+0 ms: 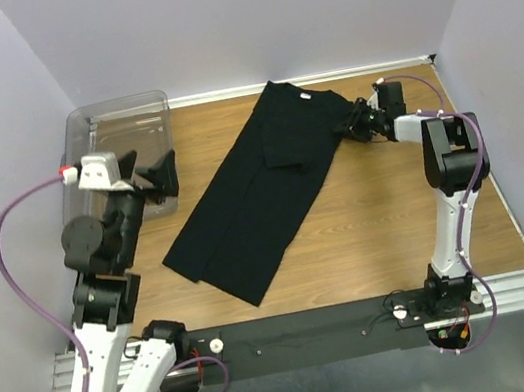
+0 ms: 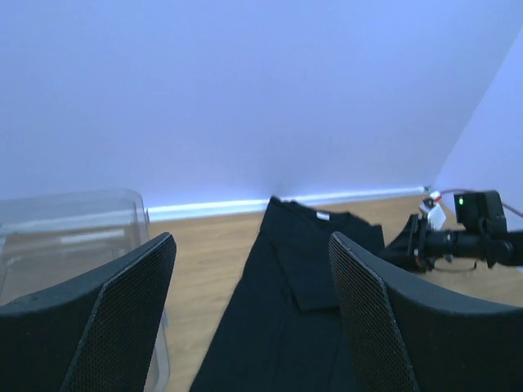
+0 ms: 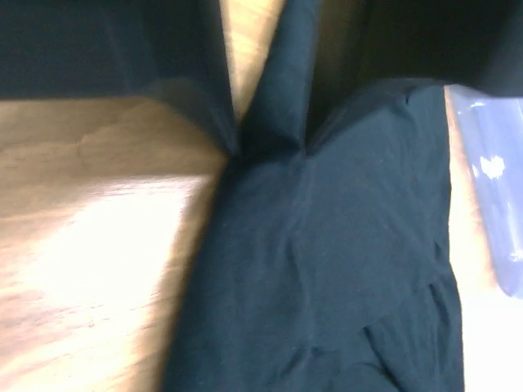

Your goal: Fold and stack the t-shirts

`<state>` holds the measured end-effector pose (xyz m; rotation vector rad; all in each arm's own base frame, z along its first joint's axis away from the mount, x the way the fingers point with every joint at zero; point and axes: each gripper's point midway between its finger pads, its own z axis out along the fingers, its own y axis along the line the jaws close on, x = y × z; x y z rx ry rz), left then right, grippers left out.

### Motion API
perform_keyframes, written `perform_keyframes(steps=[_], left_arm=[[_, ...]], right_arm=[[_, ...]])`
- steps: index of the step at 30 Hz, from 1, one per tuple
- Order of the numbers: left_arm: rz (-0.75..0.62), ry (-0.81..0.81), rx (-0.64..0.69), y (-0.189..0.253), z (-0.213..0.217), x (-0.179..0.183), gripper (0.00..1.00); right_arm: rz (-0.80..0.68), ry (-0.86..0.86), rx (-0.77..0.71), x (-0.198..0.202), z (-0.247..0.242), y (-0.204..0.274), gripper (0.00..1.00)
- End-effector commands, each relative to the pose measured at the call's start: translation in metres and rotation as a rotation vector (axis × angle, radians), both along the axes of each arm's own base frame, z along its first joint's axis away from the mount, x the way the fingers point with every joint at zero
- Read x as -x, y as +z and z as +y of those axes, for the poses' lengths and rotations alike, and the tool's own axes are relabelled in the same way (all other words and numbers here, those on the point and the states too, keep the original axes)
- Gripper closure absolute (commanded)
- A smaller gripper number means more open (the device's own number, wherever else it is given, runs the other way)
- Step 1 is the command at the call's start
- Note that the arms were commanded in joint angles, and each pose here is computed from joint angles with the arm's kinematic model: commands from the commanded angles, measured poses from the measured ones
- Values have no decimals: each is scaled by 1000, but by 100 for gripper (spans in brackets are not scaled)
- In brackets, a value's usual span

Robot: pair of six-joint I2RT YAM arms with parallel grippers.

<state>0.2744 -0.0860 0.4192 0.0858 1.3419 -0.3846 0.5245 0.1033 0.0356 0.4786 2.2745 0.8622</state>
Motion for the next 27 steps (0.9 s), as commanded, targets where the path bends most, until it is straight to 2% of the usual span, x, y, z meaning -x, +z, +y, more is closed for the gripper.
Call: perform_keyframes(steps=[1,2,6,8,13,15,16,17,19,20,22,23,26,27], left_arm=[[152,29,-13,-59,9,14,16],[135,2,-9,-57,7,24,16],[164,-8,-9,-70,7,34,16],[171,-11,0,-74,7,34,16],[209,-71,7,-88,-8,24,16],[215,-92,12,-90,-12,23,16],[213,-98,19,-89,-13,23,16],[210,-101,18,-88,-13,23,16],[210,-101,18,-87,-13,24,16],[210,-102,15,-87,-13,24,16],[231,-112,7,-93,-15,24,16],[248,-118,9,-98,-17,22,16],[350,-178,25,-132,-31,16,16],[394,-201,65,-142,-37,15,16]], right_arm=[[143,-85,-3,10,-10,-50,61],[153,-92,3,14,-13,-53,74],[121,-149,21,12,-52,-40,94],[103,-193,37,8,-82,-34,99],[45,-255,131,-16,-153,-23,99],[54,-225,166,-28,-165,-25,92],[44,-201,228,-33,-174,-26,83],[27,-168,285,-44,-185,-26,62],[3,-115,337,-49,-188,-13,42],[-12,-88,354,-45,-187,0,27],[-77,44,410,-30,-178,12,15],[-87,87,423,-11,-171,20,9],[-166,251,493,25,-156,32,2],[-239,297,526,36,-148,59,0]])
